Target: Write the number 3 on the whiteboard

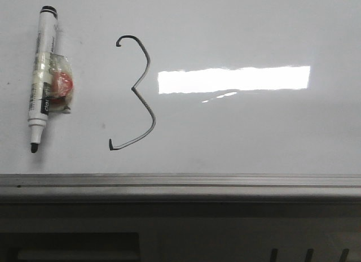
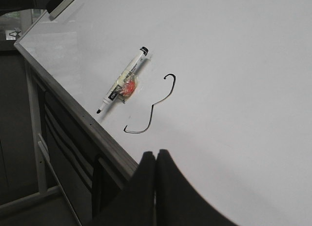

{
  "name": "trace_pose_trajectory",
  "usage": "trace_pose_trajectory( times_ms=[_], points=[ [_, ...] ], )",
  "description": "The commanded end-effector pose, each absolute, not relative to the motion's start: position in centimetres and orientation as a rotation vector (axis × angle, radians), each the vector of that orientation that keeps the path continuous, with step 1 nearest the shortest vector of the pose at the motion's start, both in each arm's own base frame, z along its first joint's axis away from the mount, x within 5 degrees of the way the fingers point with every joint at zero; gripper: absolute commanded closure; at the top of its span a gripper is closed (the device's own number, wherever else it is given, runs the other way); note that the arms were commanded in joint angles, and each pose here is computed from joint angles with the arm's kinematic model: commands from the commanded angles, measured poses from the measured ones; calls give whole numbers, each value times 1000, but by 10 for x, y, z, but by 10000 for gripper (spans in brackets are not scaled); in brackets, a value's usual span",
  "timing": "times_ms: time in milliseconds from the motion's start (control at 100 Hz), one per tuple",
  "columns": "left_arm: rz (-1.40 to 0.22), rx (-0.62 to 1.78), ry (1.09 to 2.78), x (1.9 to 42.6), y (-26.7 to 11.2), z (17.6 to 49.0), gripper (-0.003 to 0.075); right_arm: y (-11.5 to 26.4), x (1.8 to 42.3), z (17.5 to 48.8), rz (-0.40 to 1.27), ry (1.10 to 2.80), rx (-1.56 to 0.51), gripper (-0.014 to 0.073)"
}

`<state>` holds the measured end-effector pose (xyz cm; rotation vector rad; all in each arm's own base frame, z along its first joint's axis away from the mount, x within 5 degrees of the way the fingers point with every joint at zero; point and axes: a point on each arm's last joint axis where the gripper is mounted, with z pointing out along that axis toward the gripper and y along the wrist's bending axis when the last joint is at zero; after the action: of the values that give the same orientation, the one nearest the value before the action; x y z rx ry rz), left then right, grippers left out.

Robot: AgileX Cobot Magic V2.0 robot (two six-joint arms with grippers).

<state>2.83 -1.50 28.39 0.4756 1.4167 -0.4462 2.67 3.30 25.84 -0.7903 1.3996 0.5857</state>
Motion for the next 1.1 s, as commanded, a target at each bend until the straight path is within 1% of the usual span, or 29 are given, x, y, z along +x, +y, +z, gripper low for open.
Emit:
trace_pose_trajectory(
  times_ms=[0, 50, 150, 200, 310, 450, 710, 750, 810, 1090],
  points=[
    [-455, 392, 1355, 26, -14, 291, 741, 33, 27, 273, 597, 1322, -748, 659],
    [-421, 352, 1377, 28, -14, 286, 741, 33, 27, 273, 597, 1322, -748, 659],
    [-262, 291, 1407, 32, -12, 277, 741, 33, 27, 273, 597, 1322, -748, 659],
    [-210, 243, 1429, 34, -11, 273, 741, 33, 27, 273, 597, 1322, -748, 659],
    [-123, 114, 1479, 40, -7, 261, 741, 33, 27, 273, 597, 1322, -748, 659],
    [-21, 20, 1563, 48, -2, 233, 741, 33, 27, 273, 597, 1322, -748, 659],
    [-10, -37, 1677, 55, 0, 184, 741, 33, 27, 273, 597, 1322, -748, 659],
    [-14, -31, 1740, 54, -1, 179, 741, 33, 27, 273, 597, 1322, -748, 659],
    [-19, -28, 1785, 54, -1, 175, 741, 33, 27, 273, 597, 1322, -748, 659],
    [-18, -28, 1783, 54, -1, 175, 741, 33, 27, 273, 597, 1322, -748, 659]
  ],
)
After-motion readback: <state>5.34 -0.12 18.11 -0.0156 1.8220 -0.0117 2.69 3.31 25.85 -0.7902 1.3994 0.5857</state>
